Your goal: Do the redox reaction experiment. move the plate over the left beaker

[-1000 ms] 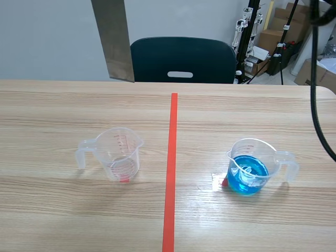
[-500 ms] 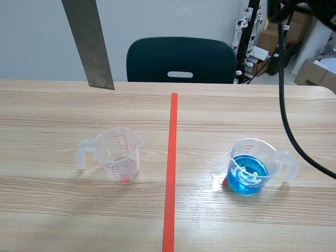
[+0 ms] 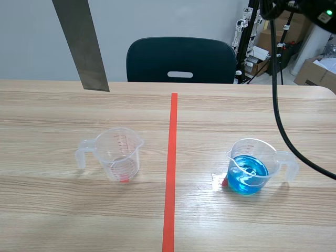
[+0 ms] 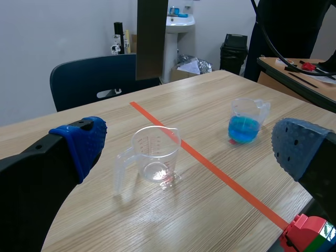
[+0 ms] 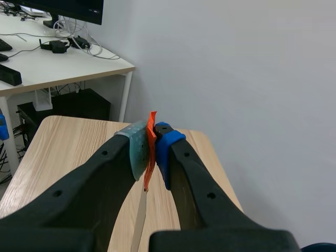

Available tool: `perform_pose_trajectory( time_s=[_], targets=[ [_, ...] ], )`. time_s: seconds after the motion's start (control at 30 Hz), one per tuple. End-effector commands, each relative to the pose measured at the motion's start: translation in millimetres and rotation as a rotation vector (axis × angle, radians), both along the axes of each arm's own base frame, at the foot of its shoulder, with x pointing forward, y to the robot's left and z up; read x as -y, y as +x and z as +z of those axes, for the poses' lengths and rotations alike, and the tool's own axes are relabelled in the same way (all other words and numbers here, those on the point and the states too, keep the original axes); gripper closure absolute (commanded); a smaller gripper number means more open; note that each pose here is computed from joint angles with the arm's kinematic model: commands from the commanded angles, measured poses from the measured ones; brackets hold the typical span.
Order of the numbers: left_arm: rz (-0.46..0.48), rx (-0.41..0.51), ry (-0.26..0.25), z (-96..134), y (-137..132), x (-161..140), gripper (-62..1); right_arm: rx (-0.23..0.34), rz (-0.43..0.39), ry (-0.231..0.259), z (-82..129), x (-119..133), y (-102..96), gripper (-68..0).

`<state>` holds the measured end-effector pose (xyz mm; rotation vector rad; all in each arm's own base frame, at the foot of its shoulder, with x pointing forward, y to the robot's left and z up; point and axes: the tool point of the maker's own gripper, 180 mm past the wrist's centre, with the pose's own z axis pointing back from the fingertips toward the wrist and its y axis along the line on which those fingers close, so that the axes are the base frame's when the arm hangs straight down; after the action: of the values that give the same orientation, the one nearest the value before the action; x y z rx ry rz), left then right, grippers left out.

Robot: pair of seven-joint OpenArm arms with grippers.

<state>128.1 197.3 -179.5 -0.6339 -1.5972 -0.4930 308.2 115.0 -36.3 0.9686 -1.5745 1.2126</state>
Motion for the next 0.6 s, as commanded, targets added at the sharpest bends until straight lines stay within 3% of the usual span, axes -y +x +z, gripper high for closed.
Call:
perform_pose_trajectory(
  time_s=[0.0, 0.57],
  targets=[
    [0.03, 0.016, -0.011, 3, -1, -4, -62.3, 0.035, 0.014, 0.032, 21, -2, -2.9, -0.2],
    [0.053, 0.001, 0.011, -4, -3, -15, -62.3, -0.009, 0.007, 0.009, 22, -7, -1.1, -0.2]
  ],
)
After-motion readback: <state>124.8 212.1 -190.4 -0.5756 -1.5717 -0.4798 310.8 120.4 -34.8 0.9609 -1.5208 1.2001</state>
